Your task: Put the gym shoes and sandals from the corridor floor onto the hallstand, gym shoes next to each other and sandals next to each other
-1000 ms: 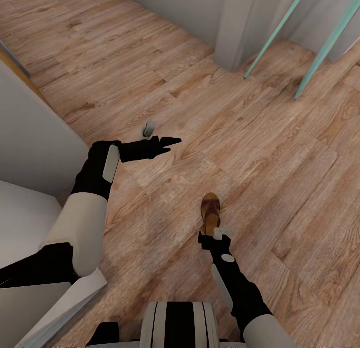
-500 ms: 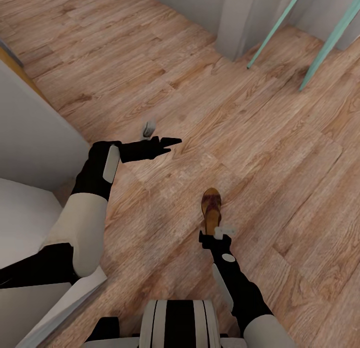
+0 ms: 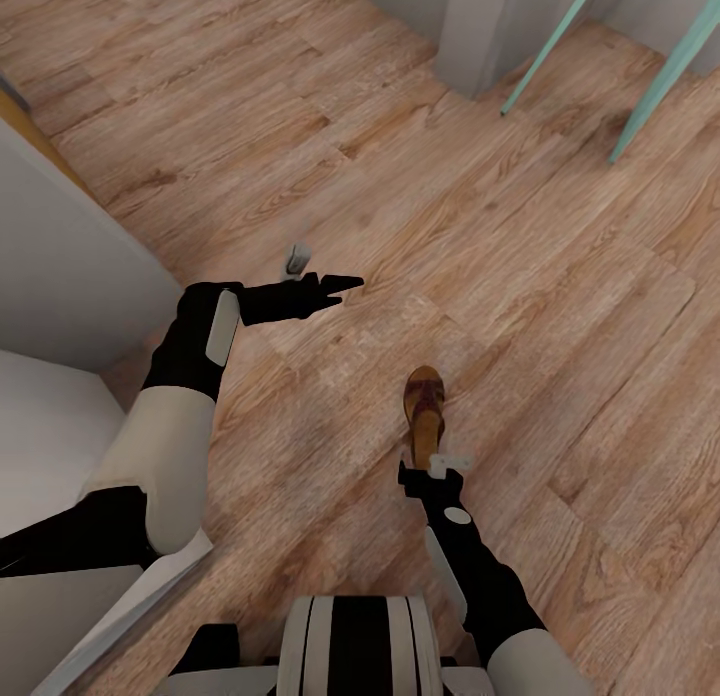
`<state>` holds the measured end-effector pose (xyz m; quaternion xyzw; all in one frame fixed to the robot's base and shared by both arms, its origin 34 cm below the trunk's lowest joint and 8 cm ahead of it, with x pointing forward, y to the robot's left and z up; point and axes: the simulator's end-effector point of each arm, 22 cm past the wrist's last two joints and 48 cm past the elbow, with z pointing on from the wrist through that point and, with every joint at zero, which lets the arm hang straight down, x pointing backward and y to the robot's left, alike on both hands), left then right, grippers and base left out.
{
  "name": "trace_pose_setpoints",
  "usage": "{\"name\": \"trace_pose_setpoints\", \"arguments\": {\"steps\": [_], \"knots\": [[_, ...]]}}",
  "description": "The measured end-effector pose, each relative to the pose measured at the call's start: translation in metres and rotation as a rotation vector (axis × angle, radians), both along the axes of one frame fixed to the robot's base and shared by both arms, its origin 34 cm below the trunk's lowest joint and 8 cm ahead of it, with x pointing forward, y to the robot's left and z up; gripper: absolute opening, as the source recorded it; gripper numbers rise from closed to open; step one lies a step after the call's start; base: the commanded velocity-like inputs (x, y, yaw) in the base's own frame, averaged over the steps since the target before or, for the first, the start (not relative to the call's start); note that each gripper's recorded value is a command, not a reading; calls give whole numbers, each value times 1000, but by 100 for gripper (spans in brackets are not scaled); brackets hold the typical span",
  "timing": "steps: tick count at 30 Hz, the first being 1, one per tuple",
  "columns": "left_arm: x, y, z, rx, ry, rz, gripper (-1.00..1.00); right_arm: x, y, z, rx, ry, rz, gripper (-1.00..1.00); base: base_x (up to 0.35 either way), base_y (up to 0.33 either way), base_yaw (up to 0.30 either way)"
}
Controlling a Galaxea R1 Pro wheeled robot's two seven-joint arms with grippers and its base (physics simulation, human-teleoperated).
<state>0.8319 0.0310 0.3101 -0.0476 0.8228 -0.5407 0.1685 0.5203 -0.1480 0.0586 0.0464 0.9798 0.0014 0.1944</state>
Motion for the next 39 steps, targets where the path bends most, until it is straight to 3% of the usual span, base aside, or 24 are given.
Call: {"name": "trace_pose_setpoints", "arguments": {"steps": [10,16,39], "knots": [[-1,-1,-4,-1,6,-1,100,-2,0,-2,0,4,-1,100,0,0,0],[-7,-1,-24,-1,33,-1,100,-14,-1,-14,-1,31,-2,100,0,0,0],[-8,-1,-27,0,36,-1,100,-15,-1,-15,-1,34,-2,100,20,0,0]]}}
